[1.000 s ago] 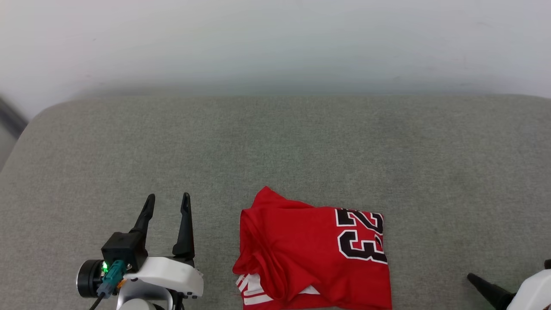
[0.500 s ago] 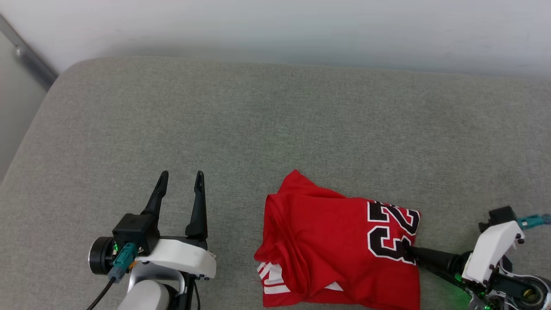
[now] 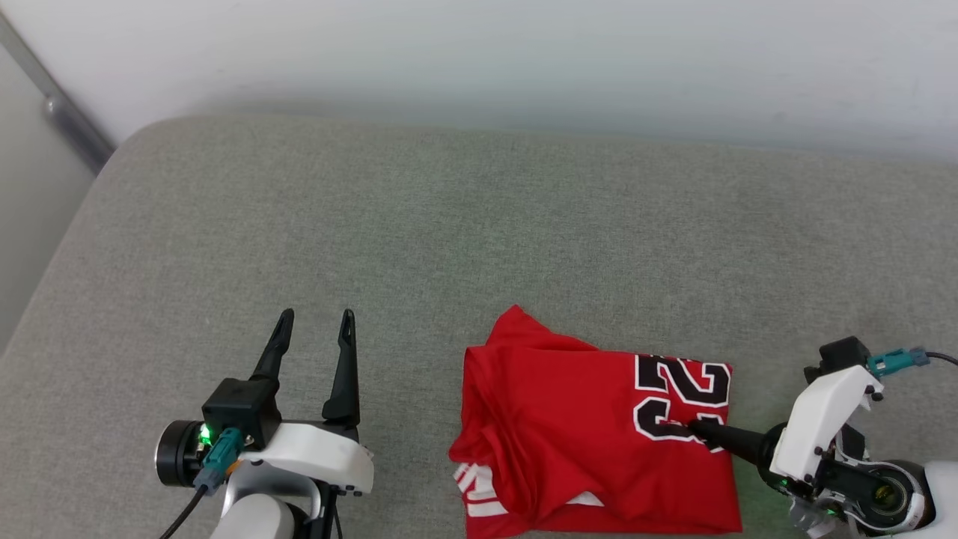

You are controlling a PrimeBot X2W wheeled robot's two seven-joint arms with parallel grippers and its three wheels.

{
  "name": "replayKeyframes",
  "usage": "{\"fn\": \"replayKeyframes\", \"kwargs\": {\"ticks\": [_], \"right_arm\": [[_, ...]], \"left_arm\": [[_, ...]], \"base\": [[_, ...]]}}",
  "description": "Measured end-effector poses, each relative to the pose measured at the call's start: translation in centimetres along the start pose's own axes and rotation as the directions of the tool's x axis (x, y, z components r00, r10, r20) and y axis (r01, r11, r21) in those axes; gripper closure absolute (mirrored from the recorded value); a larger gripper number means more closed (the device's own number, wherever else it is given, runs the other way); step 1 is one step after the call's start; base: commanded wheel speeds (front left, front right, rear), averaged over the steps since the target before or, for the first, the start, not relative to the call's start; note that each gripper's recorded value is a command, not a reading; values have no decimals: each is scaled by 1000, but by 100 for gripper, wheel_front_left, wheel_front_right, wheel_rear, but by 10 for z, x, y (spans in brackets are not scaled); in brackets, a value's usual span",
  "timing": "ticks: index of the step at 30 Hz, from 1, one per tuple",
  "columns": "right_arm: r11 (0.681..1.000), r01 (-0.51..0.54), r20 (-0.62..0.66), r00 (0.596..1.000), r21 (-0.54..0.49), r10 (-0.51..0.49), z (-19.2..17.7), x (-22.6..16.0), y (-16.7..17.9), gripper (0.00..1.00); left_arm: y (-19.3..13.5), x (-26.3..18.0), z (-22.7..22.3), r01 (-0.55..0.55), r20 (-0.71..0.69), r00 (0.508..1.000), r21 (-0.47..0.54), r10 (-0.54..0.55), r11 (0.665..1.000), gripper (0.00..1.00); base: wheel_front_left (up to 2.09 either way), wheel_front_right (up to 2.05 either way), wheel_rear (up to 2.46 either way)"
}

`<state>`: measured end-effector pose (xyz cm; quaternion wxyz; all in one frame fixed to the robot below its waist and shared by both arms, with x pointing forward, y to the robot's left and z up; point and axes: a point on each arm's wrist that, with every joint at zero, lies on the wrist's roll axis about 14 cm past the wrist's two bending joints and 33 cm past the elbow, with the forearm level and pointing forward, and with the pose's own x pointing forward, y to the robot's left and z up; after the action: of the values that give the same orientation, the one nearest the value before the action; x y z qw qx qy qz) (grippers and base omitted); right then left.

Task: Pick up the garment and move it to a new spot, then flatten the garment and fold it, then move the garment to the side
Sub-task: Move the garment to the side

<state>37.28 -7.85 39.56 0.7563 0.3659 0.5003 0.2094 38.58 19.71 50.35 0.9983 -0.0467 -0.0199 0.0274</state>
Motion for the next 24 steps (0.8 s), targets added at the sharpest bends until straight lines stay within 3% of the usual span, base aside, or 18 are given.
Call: {"fn": "replayKeyframes", "kwargs": {"ticks": [5, 6, 8, 12, 15, 20, 24], "right_arm": [[971, 151, 119, 984, -187, -131, 19, -27, -15, 100], [943, 228, 162, 968, -244, -192, 23, -41, -28, 100], [927, 267, 182, 958, -265, -224, 25, -49, -35, 100], [843, 426, 267, 898, -328, -350, 34, -83, -66, 100], [788, 516, 324, 849, -336, -417, 41, -108, -84, 100], [739, 602, 420, 780, -301, -464, 61, -142, -98, 100], [682, 691, 486, 694, -240, -532, 84, -177, -120, 100]], "left_arm": [[-7, -5, 3, 30, 8, 1000, 6, -30, 1000, 0], [-14, -5, 5, 51, 15, 999, 5, -51, 999, 0], [-18, -6, 5, 63, 16, 998, 4, -63, 998, 0], [-37, -2, 8, 121, 25, 992, -3, -121, 993, 0], [-56, 1, 6, 174, 24, 985, -11, -174, 985, 0], [-94, 14, 7, 276, 35, 961, -23, -275, 961, 0], [-126, 33, 10, 364, 57, 930, -21, -362, 931, 0]], "base": [[0, 0, 0], [0, 0, 0], [0, 0, 0], [0, 0, 0], [0, 0, 0], [0, 0, 0], [0, 0, 0]]}}
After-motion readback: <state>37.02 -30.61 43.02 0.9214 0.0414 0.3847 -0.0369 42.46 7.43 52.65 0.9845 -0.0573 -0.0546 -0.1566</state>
